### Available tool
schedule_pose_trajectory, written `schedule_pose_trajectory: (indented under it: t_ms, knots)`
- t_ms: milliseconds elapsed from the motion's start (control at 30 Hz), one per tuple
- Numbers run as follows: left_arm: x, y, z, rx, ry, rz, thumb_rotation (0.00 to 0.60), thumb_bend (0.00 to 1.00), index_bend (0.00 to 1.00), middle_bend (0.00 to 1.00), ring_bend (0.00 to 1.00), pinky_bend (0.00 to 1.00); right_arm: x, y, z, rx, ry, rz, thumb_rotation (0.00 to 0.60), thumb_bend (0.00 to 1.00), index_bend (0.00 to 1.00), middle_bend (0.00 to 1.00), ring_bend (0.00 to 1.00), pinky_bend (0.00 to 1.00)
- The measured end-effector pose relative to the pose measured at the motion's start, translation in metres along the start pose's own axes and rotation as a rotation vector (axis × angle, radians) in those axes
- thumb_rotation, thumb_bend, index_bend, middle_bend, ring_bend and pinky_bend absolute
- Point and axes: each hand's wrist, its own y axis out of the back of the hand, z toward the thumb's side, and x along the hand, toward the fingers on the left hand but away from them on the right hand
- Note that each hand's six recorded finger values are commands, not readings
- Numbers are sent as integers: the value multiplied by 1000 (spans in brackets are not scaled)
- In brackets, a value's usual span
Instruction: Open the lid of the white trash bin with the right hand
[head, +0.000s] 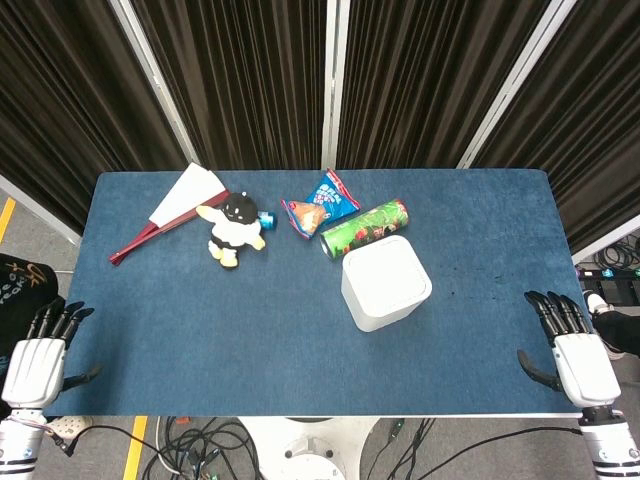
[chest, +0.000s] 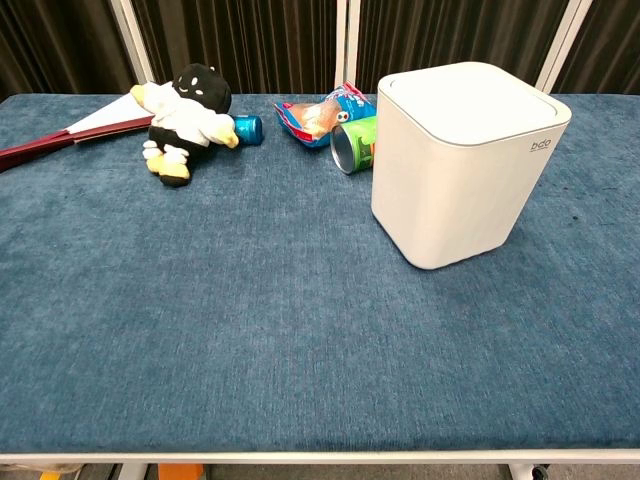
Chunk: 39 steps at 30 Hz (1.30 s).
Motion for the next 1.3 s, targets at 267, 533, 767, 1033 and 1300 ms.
schedule_pose_trajectory:
  t_ms: [267, 533, 767, 1033, 1300]
  knots:
    - [4, 0, 0, 5, -2, -2, 600, 0, 189, 134, 25, 96, -3, -1, 2, 2, 1, 6, 600, 262, 18, 71, 0, 0]
    - [6, 2, 3, 5, -17, 7, 600, 0, 189, 134, 24, 96, -11, 7, 17, 8, 86, 0, 600, 261, 18, 73, 0, 0]
    - [8, 2, 3, -1, -21, 4, 600, 0, 189, 133, 25, 96, -48, 11, 56, 17, 251, 62, 600, 259, 50, 119, 0, 0]
    - [5, -3, -4, -5, 3, -11, 600, 0, 189, 134, 25, 96, -100, -5, 116, 51, 409, 165, 600, 257, 197, 201, 0, 0]
    - [4, -7, -8, -18, 12, -18, 600, 0, 189, 134, 24, 96, -118, -36, 139, 77, 426, 240, 600, 257, 245, 252, 0, 0]
